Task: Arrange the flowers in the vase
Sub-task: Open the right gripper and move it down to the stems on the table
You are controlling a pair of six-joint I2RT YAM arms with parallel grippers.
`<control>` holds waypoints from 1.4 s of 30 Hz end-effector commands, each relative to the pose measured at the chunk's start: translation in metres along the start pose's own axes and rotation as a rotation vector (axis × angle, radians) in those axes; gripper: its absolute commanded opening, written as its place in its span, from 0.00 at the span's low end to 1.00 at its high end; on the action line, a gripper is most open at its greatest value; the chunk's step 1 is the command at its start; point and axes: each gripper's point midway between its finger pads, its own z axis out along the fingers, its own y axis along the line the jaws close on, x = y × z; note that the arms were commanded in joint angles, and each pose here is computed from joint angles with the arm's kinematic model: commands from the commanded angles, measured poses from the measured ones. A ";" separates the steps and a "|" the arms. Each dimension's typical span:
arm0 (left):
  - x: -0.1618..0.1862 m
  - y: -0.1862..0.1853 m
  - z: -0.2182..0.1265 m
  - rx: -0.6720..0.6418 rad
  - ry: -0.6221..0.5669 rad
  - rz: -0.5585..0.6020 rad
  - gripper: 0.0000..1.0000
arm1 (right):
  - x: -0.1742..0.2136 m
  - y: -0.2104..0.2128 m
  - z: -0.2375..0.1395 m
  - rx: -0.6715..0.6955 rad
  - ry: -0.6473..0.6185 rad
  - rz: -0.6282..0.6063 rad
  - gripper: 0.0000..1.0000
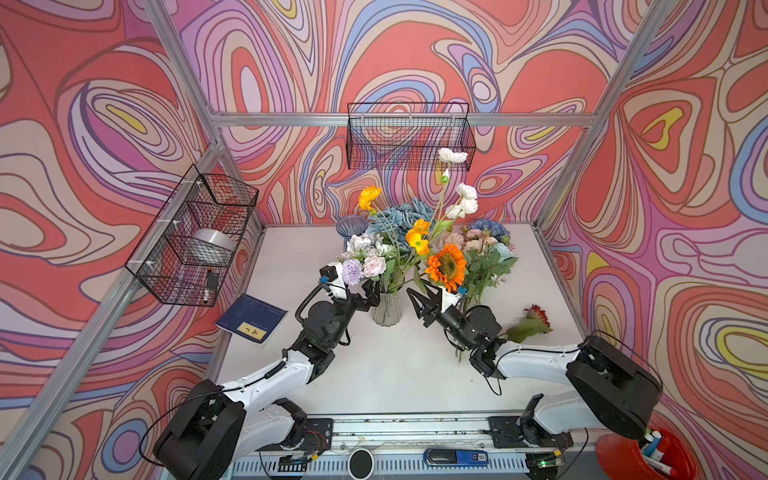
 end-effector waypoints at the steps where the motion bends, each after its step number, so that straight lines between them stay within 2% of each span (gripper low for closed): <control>1: 0.003 -0.001 -0.002 0.019 -0.006 0.004 0.99 | 0.041 -0.023 -0.016 0.134 0.201 0.037 0.50; 4: 0.007 -0.001 -0.002 0.025 0.004 0.010 0.99 | 0.056 -0.034 -0.031 0.204 0.313 0.042 0.50; 7: 0.012 0.000 -0.003 0.027 0.017 0.018 0.99 | 0.064 -0.054 -0.049 0.345 0.401 0.077 0.50; 9: 0.015 0.001 -0.003 0.026 0.023 0.026 0.99 | 0.060 -0.060 -0.057 0.407 0.422 0.101 0.50; 12: 0.018 0.001 -0.005 0.029 0.025 0.032 0.99 | 0.049 -0.080 -0.071 0.576 0.436 0.167 0.50; 17: 0.015 -0.002 -0.011 0.045 0.032 0.052 1.00 | 0.046 -0.114 -0.094 0.816 0.513 0.320 0.49; 21: 0.023 -0.009 -0.022 0.081 0.074 0.062 1.00 | 0.061 -0.138 -0.120 0.954 0.599 0.522 0.49; 25: 0.042 -0.016 -0.036 0.119 0.126 0.092 1.00 | 0.073 -0.148 -0.147 1.040 0.619 0.676 0.51; 30: 0.071 -0.016 -0.040 0.141 0.182 0.158 1.00 | 0.072 -0.152 -0.175 1.126 0.628 0.735 0.52; 37: 0.085 -0.019 -0.019 0.177 0.161 0.212 1.00 | 0.066 -0.151 -0.192 1.169 0.628 0.829 0.54; 42: 0.096 -0.016 -0.007 0.175 0.144 0.190 1.00 | 0.073 -0.159 -0.211 1.217 0.590 0.952 0.54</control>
